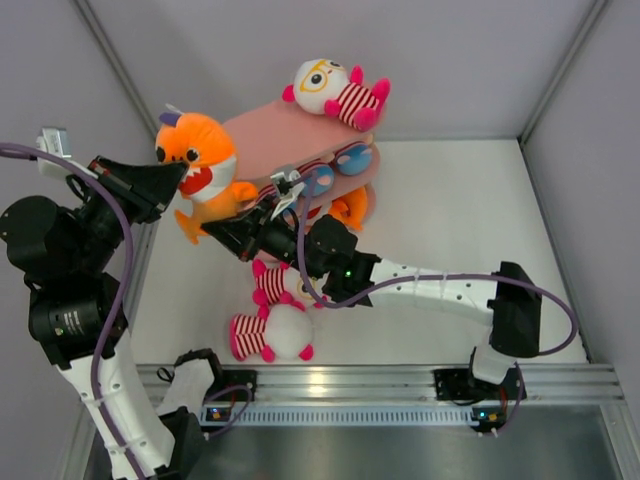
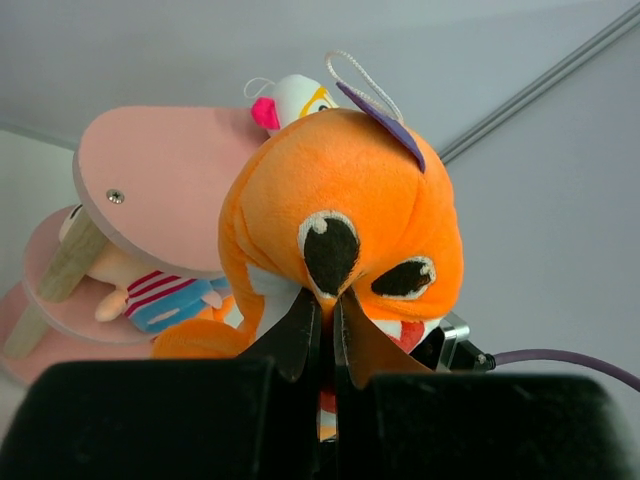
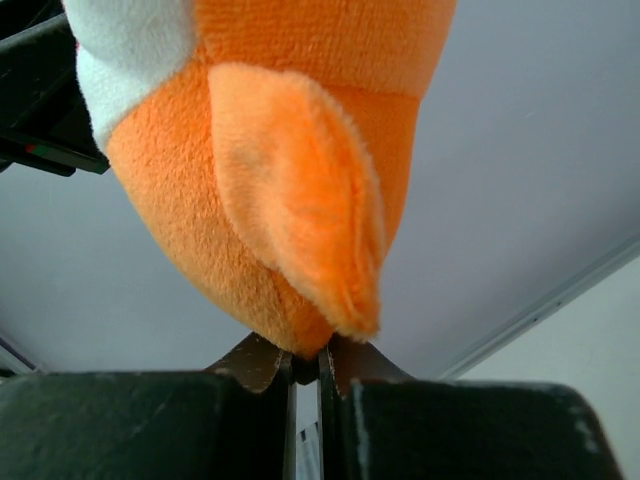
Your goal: Place and organize the stuffed toys onto the shelf
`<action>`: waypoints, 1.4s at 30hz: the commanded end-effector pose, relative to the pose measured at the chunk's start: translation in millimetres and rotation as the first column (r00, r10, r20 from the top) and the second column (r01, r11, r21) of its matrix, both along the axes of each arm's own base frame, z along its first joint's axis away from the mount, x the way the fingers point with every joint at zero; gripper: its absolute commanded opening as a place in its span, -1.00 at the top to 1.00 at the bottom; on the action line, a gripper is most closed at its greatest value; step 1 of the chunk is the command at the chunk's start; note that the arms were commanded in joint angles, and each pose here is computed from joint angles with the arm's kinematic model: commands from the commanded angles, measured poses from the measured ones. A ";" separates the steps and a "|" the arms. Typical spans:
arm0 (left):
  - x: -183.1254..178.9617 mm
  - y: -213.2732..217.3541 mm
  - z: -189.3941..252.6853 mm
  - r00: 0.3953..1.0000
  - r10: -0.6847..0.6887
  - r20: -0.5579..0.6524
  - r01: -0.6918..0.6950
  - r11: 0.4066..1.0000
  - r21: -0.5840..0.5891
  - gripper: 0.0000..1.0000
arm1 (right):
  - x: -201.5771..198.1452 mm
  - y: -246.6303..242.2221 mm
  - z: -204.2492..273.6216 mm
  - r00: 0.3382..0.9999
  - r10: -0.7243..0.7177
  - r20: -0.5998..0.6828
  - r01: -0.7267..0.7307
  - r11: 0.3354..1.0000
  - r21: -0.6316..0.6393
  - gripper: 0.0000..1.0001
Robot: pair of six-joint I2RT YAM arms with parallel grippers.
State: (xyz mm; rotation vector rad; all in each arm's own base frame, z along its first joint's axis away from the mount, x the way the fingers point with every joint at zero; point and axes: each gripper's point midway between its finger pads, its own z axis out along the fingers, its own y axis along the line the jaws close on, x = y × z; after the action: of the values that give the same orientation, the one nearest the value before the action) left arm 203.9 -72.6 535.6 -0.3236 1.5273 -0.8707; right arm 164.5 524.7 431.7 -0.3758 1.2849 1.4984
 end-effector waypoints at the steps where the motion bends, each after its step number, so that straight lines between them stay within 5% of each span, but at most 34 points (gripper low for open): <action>1: -3.5 2.3 9.7 0.998 0.019 0.062 -0.021 0.999 0.034 1.00 | -5.0 -25.8 54.2 1.000 -0.023 -0.005 0.024 0.994 0.109 1.00; 4: -5.8 9.6 3.3 0.994 0.066 0.089 -0.074 0.992 0.099 0.66 | -4.6 -31.5 45.3 1.000 -0.016 -0.007 0.017 0.999 0.036 1.00; 9: -15.2 25.7 -11.0 0.975 0.155 0.157 -0.192 0.948 0.254 -0.38 | -3.7 -35.6 38.8 0.997 -0.005 0.073 0.016 0.989 -0.144 1.00; 16: -36.8 52.6 0.7 0.911 0.304 0.277 -0.392 0.849 0.355 -0.97 | 0.7 -42.9 20.1 0.996 0.060 0.068 -0.038 0.954 -0.297 1.00; 25: -52.8 98.3 -18.3 0.814 0.493 0.307 -0.579 0.655 0.485 -0.97 | 5.0 -63.9 -3.2 0.999 0.053 -0.006 -0.051 0.922 -0.384 1.00; 32: -39.6 124.8 -75.5 0.792 0.573 0.210 -0.565 0.559 0.607 -0.97 | -5.7 -109.1 -36.8 0.994 -0.018 -0.108 -0.034 0.884 -0.466 1.00; 42: -36.6 128.8 -103.1 0.791 0.590 0.164 -0.544 0.555 0.629 -0.97 | -67.1 -179.6 -141.7 0.930 0.009 -0.366 -0.267 0.701 -0.661 1.00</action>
State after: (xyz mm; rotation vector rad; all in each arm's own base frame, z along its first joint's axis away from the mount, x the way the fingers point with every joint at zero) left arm 170.2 53.0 425.1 -0.3057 1.5767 0.1977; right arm 124.3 366.6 325.4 -0.6818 1.9962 1.1553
